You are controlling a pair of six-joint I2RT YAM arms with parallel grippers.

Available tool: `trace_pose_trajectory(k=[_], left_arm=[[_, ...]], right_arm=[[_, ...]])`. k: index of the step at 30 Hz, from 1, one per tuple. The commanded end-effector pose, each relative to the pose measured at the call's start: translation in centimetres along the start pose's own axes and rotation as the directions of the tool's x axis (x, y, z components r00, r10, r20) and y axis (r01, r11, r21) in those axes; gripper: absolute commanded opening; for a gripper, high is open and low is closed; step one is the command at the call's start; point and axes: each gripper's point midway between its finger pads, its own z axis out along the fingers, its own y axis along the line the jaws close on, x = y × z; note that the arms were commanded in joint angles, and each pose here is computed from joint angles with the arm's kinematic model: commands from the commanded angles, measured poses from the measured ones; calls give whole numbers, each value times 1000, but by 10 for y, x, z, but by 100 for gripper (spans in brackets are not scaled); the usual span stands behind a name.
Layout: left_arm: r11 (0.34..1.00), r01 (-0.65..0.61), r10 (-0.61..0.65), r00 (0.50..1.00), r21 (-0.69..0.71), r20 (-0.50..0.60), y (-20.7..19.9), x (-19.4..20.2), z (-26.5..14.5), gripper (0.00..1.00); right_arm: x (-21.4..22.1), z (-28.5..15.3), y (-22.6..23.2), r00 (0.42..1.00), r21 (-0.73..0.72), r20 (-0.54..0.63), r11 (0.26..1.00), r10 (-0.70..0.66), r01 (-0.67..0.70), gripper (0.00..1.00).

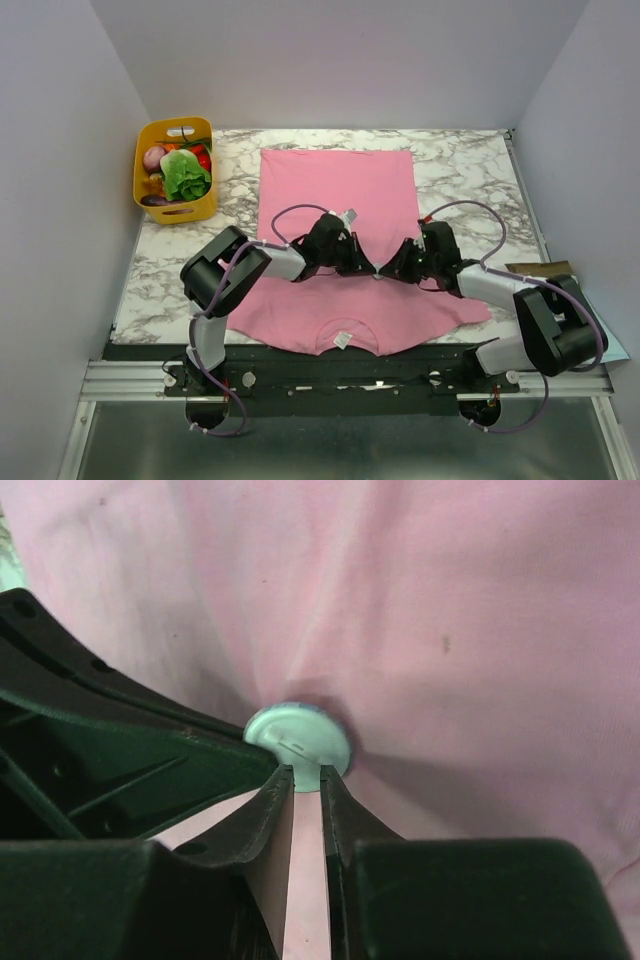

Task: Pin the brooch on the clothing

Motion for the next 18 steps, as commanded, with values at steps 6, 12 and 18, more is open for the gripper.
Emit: trace_pose_trajectory(k=[6,12,18], left_arm=[[989,-139,135,988,49,80,-31,-18,-19,0],[968,-249,247,955,-8,166,-47,-44,-53,0],[933,-354,356,894,-56,272,-71,-68,-106,0]], right_arm=[[-18,-34,38,993,-117,93,989,-74,85,28],[-46,-73,79,964,-192,224,964,-141,185,56],[-69,-127,128,900,-281,376,898,-221,338,91]])
